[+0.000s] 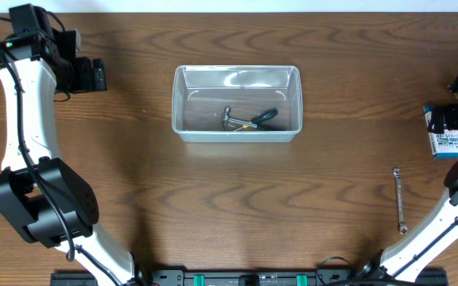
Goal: Pack container
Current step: 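Lower and close the right gripper on the screwdriver set package top, then lift the package and carry it left over the clear box, then lower the package into the box and open the right gripper, then raise the right gripper and move it right toward the steel wrench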
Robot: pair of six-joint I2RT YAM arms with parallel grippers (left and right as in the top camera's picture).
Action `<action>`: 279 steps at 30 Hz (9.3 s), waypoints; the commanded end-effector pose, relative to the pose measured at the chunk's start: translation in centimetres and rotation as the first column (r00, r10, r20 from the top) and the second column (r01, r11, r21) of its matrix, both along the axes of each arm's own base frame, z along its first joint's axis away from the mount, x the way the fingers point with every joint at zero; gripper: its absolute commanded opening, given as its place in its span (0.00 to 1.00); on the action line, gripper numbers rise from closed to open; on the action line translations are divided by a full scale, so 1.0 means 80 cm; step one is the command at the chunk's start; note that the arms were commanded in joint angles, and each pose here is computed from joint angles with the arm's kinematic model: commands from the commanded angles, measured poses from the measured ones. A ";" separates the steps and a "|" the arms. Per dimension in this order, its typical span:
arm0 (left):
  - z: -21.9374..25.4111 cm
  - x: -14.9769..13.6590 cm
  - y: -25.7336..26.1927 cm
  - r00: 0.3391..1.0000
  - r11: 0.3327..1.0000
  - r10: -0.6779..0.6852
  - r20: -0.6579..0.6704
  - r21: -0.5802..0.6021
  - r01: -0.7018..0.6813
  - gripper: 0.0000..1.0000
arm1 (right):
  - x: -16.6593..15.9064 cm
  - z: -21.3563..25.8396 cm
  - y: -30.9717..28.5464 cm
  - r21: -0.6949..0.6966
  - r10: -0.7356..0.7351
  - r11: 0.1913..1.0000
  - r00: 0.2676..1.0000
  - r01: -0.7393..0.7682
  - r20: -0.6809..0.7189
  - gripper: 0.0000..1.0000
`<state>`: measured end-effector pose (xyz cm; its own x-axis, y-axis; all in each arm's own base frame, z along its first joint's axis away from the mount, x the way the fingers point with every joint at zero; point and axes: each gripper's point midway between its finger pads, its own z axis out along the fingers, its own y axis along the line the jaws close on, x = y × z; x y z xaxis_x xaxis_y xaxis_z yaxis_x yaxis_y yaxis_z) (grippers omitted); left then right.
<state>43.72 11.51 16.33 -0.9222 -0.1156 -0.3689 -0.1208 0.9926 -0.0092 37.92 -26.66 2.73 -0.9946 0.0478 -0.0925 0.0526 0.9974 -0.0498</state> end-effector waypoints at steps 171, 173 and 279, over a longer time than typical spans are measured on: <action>-0.008 -0.003 0.003 1.000 1.000 -0.002 -0.021 0.009 0.003 0.98 | 0.057 0.040 0.630 0.129 0.929 0.327 0.344 -0.936 0.137 0.79; -0.008 -0.003 0.003 1.000 1.000 -0.002 -0.021 0.009 0.003 0.98 | 0.058 0.040 0.629 0.129 0.928 0.331 0.347 -0.935 0.137 0.79; -0.008 -0.003 0.003 1.000 1.000 -0.002 -0.021 0.009 0.003 0.98 | -0.180 0.115 0.201 0.004 0.047 0.999 0.998 -0.047 0.033 0.99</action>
